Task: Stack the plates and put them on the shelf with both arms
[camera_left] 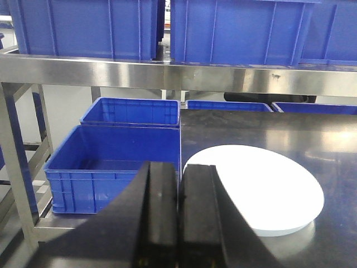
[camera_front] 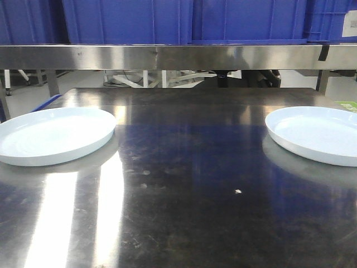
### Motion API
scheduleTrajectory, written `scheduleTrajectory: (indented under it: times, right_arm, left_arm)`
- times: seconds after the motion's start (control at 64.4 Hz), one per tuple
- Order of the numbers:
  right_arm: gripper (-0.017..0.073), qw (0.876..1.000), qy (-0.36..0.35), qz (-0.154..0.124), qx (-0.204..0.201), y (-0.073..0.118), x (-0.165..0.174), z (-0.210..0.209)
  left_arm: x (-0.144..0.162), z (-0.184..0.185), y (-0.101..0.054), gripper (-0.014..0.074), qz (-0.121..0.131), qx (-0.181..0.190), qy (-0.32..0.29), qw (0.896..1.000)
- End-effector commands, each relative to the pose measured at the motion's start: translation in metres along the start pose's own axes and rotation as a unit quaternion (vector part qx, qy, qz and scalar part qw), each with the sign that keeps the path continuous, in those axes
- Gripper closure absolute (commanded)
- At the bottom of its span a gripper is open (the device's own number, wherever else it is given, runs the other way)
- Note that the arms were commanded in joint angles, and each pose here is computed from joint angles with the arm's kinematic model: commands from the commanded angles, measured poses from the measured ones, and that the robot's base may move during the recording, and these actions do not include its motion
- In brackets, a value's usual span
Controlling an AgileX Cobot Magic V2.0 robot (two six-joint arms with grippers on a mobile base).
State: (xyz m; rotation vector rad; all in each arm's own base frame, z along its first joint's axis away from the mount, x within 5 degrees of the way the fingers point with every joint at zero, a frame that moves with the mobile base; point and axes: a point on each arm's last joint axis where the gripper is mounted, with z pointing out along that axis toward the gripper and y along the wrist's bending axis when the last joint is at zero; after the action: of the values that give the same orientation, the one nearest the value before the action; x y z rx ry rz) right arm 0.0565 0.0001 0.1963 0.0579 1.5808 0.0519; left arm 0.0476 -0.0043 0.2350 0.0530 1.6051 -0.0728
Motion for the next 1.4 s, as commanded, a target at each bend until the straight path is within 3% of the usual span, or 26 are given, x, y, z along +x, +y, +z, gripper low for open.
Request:
scheduleTrajectory:
  times: [0.0, 0.466, 0.916, 1.04, 1.211, 1.32, 1.382]
  right_arm:
    - [0.0511, 0.999, -0.049, -0.006, 0.002, 0.000, -0.009, -0.001]
    - [0.0511, 0.999, -0.049, -0.006, 0.002, 0.000, -0.009, -0.001]
    - [0.0511, 0.999, -0.049, -0.006, 0.002, 0.000, -0.009, -0.001]
    - [0.0511, 0.999, -0.049, -0.006, 0.002, 0.000, -0.009, -0.001]
    - [0.0511, 0.999, -0.049, -0.006, 0.002, 0.000, -0.009, -0.001]
    - [0.0511, 0.999, -0.049, -0.006, 0.002, 0.000, -0.009, -0.001]
    - [0.0511, 0.999, -0.049, -0.006, 0.002, 0.000, -0.009, -0.001]
  left_arm:
    - [-0.025, -0.004, 0.000, 0.0505, -0.002, 0.000, -0.052, 0.999]
    - [-0.055, 0.026, 0.000, 0.0505, -0.003, -0.001, 0.021, 1.000]
    - [-0.072, 0.114, 0.000, 0.0505, -0.008, -0.003, 0.169, 0.986]
    - [-0.075, 0.139, 0.000, 0.0505, -0.008, -0.001, 0.230, 0.973]
    - [-0.078, 0.174, -0.002, 0.0506, -0.028, 0.006, 0.333, 0.943]
    - [-0.082, 0.197, -0.003, 0.0506, -0.033, 0.008, 0.354, 0.935]
    - [-0.080, 0.210, -0.004, 0.0508, -0.040, 0.011, 0.380, 0.924]
